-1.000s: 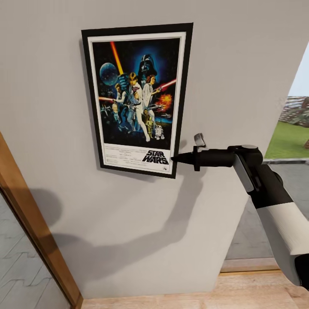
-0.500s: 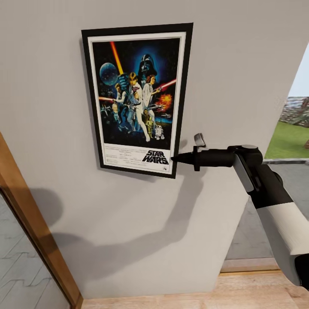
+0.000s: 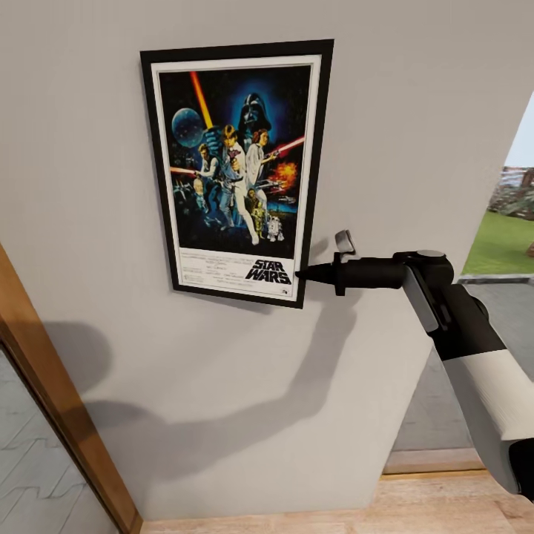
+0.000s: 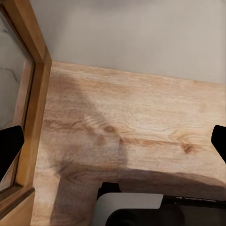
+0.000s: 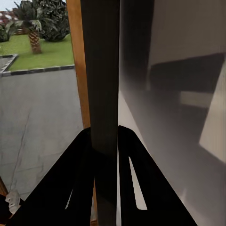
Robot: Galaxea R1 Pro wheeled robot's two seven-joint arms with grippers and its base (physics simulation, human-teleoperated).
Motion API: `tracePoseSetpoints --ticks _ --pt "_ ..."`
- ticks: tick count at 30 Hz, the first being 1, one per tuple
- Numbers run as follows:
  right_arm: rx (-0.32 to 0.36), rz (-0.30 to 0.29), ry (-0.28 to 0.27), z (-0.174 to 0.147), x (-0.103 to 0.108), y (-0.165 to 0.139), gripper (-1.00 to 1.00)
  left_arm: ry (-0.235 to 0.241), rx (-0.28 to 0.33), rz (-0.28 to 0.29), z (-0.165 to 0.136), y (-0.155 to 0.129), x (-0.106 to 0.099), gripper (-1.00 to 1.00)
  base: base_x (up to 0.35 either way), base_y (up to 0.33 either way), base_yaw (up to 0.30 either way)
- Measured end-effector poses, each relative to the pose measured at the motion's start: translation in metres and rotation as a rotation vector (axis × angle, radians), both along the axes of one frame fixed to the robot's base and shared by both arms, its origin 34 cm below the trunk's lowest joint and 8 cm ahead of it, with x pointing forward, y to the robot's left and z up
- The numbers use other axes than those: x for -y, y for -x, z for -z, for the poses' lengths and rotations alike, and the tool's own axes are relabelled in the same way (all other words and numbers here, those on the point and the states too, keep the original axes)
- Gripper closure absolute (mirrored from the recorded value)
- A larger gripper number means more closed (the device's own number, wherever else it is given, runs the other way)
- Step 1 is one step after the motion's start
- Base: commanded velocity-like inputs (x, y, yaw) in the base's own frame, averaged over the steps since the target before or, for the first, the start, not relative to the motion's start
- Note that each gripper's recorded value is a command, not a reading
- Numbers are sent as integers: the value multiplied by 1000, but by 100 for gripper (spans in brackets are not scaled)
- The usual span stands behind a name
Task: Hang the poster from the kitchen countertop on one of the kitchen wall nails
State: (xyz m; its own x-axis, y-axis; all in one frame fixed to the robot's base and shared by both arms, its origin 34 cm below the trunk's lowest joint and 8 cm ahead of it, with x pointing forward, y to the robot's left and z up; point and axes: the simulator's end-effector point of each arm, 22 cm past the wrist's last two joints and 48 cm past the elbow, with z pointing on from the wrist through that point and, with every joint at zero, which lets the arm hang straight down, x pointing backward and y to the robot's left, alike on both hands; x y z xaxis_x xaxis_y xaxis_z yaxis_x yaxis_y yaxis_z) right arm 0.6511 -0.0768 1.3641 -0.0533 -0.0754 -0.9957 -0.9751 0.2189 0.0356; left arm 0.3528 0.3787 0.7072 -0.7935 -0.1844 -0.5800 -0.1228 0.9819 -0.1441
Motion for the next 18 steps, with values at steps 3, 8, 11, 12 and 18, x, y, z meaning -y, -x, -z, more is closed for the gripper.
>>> tracePoseSetpoints --ticks 3,8,11,12,18 --pt "1 -3 -1 -1 -1 1 100 0 1 0 0 0 0 -100 0 0 0" --pt "7 -5 0 -3 -2 3 100 0 3 1 -1 -1 0 -100 0 0 0" --pt "7 -5 0 -3 -2 3 100 0 3 1 -1 -1 0 -100 0 0 0" --pt "7 -5 0 -3 -2 3 100 0 3 1 -1 -1 0 -100 0 0 0" --pt "7 -5 0 -3 -2 3 100 0 3 1 -1 -1 0 -100 0 0 0"
